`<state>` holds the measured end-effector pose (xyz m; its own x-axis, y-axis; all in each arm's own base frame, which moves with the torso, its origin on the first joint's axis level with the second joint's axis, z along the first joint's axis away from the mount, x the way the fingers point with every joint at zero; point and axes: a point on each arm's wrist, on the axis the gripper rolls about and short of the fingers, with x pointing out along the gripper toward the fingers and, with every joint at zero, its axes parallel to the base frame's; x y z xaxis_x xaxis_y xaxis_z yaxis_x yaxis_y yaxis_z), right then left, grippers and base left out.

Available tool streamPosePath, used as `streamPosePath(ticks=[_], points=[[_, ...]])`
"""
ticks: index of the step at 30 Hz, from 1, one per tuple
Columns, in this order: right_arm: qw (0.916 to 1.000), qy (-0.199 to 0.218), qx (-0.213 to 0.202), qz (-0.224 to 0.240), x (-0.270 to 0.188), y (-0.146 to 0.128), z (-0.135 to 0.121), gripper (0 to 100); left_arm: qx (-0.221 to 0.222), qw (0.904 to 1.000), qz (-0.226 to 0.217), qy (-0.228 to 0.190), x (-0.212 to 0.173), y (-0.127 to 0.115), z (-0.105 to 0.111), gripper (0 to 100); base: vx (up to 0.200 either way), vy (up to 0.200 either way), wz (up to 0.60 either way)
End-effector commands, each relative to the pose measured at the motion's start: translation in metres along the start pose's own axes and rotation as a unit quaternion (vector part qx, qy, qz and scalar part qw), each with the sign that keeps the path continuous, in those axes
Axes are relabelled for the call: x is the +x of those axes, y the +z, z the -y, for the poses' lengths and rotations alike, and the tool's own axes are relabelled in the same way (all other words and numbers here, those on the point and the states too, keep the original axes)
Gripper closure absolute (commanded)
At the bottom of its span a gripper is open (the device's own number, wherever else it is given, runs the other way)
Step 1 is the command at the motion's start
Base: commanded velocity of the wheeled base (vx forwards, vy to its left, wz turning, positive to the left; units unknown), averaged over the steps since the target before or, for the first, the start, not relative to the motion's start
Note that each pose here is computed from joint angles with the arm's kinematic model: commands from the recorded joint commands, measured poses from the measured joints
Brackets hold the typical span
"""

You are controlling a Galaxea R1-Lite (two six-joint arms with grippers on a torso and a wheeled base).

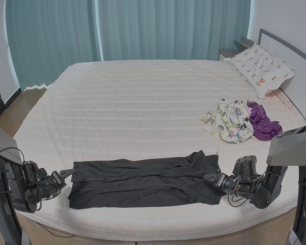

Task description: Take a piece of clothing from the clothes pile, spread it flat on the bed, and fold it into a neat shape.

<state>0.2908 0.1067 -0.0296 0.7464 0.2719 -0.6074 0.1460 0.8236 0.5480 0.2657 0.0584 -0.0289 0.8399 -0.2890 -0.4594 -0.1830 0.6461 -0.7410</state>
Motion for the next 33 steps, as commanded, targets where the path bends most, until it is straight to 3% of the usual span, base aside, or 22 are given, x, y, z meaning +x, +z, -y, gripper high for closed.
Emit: streamPosePath(ticks=[1,10,11,19,26,33], points=[[0.9999,-0.012,-0.006,-0.003,0.022,0.004,0.011,0,0.0,1.0,0.0,0.0,0.0,0.0,-0.001,0,0.0,0.0,0.0],[0.9994,-0.021,-0.026,-0.002,0.038,0.006,0.022,0,0.0,1.0,0.0,0.0,0.001,0.0,0.0,0,0.0,0.0,0.0],[0.9995,-0.017,-0.026,-0.001,0.04,0.008,0.021,100,0.0,1.0,0.0,0.0,0.001,0.0,0.0,0,0.0,0.0,0.0],[0.9996,-0.01,-0.026,0.002,0.045,0.01,0.021,100,0.001,1.0,-0.001,0.001,0.001,-0.001,0.0,0,0.0,0.0,0.0],[0.9994,-0.009,-0.009,0.032,0.048,0.028,0.028,100,0.001,1.0,-0.001,0.001,0.001,-0.001,0.0,0,0.0,0.0,0.0],[0.9993,0.017,0.005,0.034,0.051,0.034,0.027,100,0.001,1.0,-0.001,0.001,0.001,-0.001,0.0,0,0.0,0.0,0.0]])
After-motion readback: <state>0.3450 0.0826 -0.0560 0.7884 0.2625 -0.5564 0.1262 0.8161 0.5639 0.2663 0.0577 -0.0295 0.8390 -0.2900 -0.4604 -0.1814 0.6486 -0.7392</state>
